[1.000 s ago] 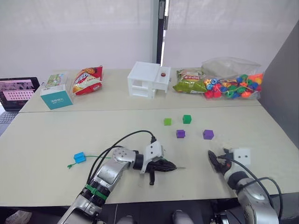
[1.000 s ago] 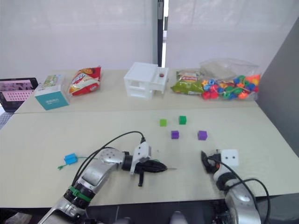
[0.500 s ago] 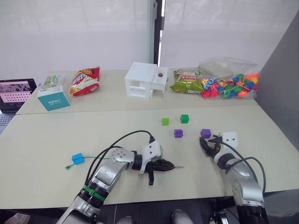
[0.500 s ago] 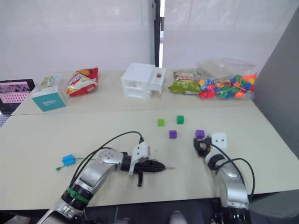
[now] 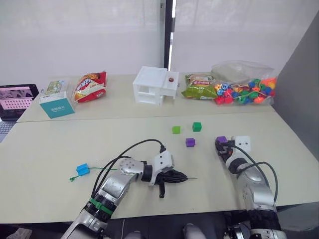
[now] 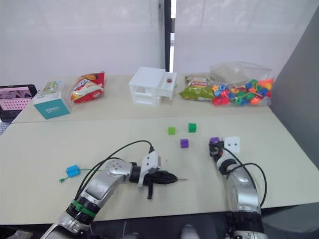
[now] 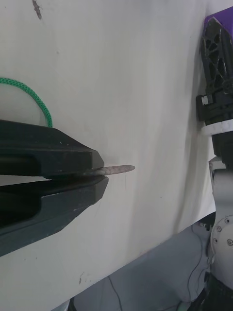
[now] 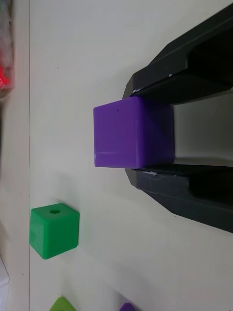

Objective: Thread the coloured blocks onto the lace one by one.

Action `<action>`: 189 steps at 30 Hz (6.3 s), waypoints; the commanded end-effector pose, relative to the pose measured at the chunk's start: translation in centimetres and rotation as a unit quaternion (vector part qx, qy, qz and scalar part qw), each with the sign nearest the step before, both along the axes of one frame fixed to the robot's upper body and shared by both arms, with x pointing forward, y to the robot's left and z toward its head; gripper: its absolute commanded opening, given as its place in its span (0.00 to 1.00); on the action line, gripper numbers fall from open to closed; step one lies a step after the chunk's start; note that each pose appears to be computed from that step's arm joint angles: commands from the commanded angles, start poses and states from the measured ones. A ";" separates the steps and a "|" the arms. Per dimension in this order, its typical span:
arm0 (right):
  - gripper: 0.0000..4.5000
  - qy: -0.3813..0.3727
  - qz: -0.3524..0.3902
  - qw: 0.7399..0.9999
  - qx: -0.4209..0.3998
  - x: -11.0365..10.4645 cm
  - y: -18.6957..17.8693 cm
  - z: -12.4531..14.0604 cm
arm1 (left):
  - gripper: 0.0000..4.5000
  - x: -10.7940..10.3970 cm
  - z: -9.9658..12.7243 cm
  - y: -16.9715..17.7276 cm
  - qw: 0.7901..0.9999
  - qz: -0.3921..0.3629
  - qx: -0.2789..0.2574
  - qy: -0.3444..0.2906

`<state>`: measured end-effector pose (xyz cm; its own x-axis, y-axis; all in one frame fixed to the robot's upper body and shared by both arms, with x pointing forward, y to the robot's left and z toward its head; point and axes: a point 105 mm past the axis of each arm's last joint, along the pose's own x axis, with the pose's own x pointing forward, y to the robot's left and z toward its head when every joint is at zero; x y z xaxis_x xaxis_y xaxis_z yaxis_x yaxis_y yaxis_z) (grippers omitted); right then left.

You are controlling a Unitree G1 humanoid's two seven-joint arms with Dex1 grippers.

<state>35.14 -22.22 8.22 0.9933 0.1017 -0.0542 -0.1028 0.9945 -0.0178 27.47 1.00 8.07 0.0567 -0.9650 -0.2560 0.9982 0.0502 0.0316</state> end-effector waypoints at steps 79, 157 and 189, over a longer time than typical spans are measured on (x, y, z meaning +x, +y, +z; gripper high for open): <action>0.26 0.211 0.524 0.738 -0.368 -7.7 4.9 2.7 | 0.00 -0.1 1.3 -1.6 0.999 -0.011 -0.043 -0.032; 0.26 0.214 0.520 0.751 -0.346 -8.7 7.0 1.2 | 0.00 0.2 0.7 -4.6 0.999 -0.033 -0.019 -0.028; 0.98 0.230 0.493 0.771 -0.331 -10.2 3.7 4.7 | 0.48 0.2 1.1 -4.2 0.996 -0.062 -0.026 -0.065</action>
